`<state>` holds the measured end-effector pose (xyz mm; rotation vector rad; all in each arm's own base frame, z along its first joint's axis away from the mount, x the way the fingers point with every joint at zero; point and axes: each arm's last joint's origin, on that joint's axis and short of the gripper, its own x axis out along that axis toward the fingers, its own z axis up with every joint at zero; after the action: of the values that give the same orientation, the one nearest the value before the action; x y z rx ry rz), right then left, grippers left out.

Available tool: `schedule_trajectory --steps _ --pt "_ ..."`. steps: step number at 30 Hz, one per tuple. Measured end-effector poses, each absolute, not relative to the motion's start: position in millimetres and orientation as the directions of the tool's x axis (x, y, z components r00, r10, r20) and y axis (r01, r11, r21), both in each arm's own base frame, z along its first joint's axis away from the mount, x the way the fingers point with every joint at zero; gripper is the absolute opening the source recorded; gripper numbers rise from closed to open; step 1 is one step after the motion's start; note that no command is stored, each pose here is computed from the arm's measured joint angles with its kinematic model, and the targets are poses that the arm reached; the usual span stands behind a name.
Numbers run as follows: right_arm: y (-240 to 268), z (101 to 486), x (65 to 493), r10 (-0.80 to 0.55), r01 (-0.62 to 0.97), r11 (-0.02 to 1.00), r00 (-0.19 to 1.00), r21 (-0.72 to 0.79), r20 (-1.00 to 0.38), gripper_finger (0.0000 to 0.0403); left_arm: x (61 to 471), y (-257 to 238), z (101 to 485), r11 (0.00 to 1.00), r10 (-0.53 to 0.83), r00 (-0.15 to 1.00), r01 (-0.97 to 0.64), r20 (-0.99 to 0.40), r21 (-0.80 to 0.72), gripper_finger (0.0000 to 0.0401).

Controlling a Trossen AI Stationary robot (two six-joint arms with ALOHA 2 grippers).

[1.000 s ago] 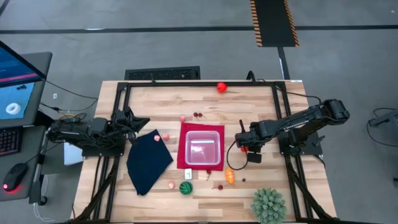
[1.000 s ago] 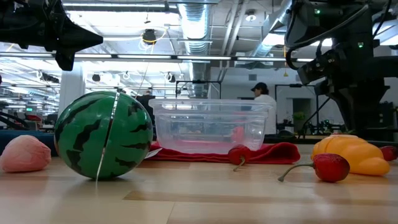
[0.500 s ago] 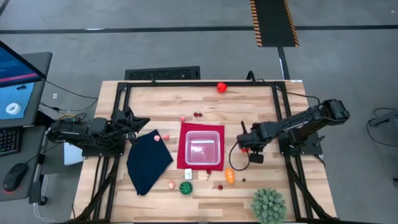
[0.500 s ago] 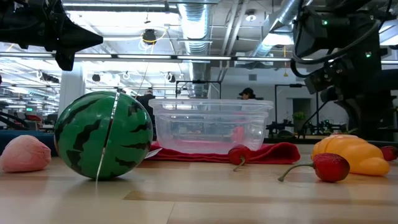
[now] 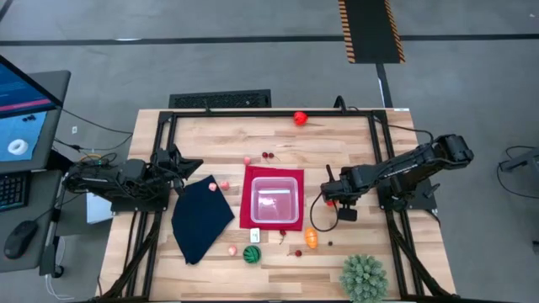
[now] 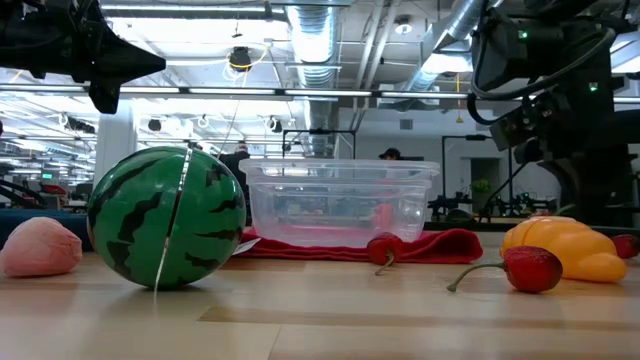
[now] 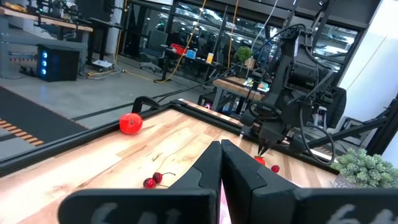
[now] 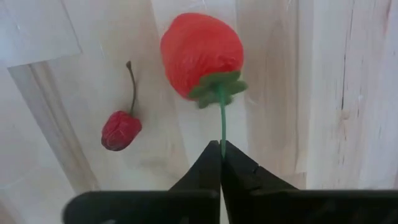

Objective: Pick and placing Produce into tupperware
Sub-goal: Put the strawberry in the transparent bin

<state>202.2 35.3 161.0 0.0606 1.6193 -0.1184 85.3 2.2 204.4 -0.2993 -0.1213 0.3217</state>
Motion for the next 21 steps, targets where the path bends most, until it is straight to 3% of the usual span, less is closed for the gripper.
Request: schedule_trajectory --steps 2,12,21 --pt "35.4 161.1 202.2 -0.033 0.107 0.994 -0.052 -0.039 -0.998 0.0014 85.3 2.2 204.4 0.905 0.329 0.942 -0.293 0.070 -0.308 0.0000" --pt "35.3 161.5 201.6 -0.034 0.117 0.992 -0.059 -0.041 -0.998 0.0013 85.3 2.2 204.4 0.907 0.329 0.942 -0.294 0.070 -0.303 0.0000" --pt "33.2 161.5 202.1 -0.034 0.145 0.989 -0.058 -0.042 -0.998 0.0158 85.3 2.2 204.4 0.907 0.328 0.942 -0.294 0.070 -0.303 0.0000"
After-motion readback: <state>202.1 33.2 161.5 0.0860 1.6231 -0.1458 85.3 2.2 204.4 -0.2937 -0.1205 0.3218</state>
